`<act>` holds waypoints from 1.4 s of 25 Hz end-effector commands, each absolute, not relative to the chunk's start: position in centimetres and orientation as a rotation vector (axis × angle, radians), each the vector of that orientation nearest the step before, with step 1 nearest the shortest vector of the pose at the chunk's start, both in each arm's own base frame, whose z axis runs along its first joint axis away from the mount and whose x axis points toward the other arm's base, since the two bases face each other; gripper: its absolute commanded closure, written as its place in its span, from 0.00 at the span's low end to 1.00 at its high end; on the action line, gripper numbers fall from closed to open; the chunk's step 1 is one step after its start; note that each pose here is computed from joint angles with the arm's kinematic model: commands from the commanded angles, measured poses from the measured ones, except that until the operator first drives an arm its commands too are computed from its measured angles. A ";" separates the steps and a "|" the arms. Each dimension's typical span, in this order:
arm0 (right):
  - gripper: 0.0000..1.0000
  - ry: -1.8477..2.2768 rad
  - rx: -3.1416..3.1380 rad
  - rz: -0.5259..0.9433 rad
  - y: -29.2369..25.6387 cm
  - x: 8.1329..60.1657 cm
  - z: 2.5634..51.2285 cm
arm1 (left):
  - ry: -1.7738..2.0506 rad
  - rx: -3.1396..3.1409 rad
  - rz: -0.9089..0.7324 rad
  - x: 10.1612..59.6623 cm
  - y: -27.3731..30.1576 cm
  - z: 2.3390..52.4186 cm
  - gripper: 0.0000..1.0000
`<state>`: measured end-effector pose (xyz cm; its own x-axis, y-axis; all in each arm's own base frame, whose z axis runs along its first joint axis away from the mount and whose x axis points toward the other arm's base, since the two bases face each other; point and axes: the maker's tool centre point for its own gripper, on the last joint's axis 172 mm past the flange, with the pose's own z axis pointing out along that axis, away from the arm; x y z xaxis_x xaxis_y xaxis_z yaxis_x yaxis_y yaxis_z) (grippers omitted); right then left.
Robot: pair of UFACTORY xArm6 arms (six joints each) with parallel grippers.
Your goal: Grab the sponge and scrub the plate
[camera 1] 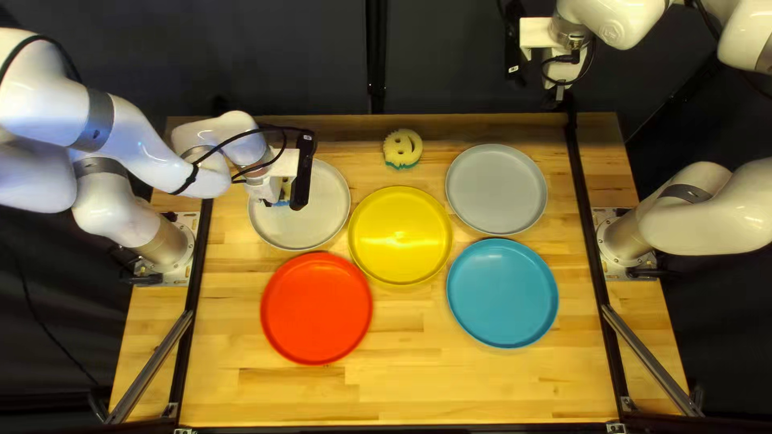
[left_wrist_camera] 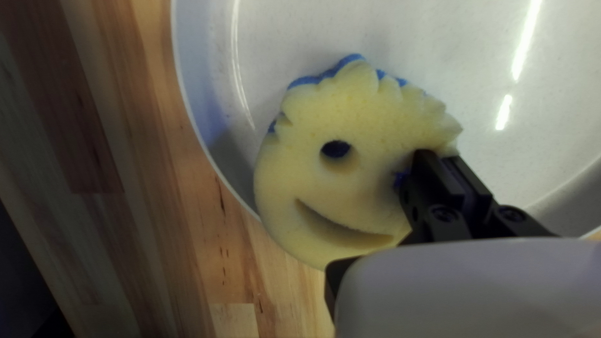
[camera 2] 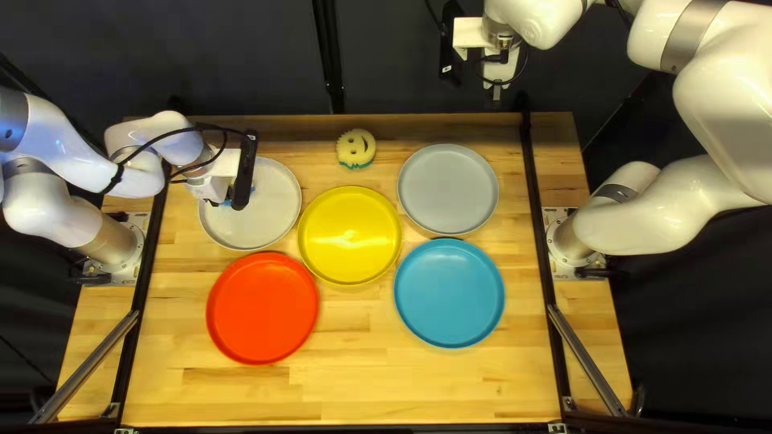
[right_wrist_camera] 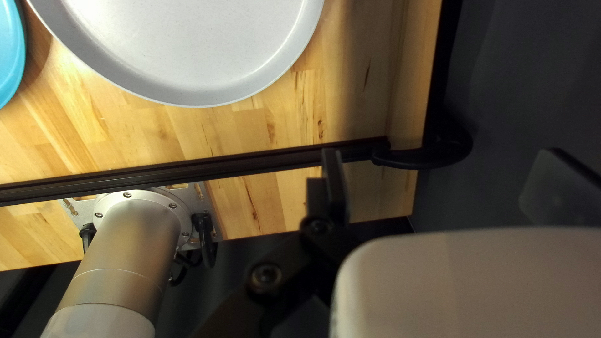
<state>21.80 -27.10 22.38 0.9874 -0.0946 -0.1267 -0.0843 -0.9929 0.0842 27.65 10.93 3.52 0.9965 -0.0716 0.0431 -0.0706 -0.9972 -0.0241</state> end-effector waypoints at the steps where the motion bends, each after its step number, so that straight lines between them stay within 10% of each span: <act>1: 0.00 -0.138 3.053 -0.200 -27.1 21.8 22.4 | 0.130 -3.115 -0.102 30.8 10.5 3.1 1.00; 35: 0.00 -0.138 3.053 -0.200 -27.1 21.8 22.4 | 0.132 -3.106 -0.092 28.7 8.2 3.5 1.00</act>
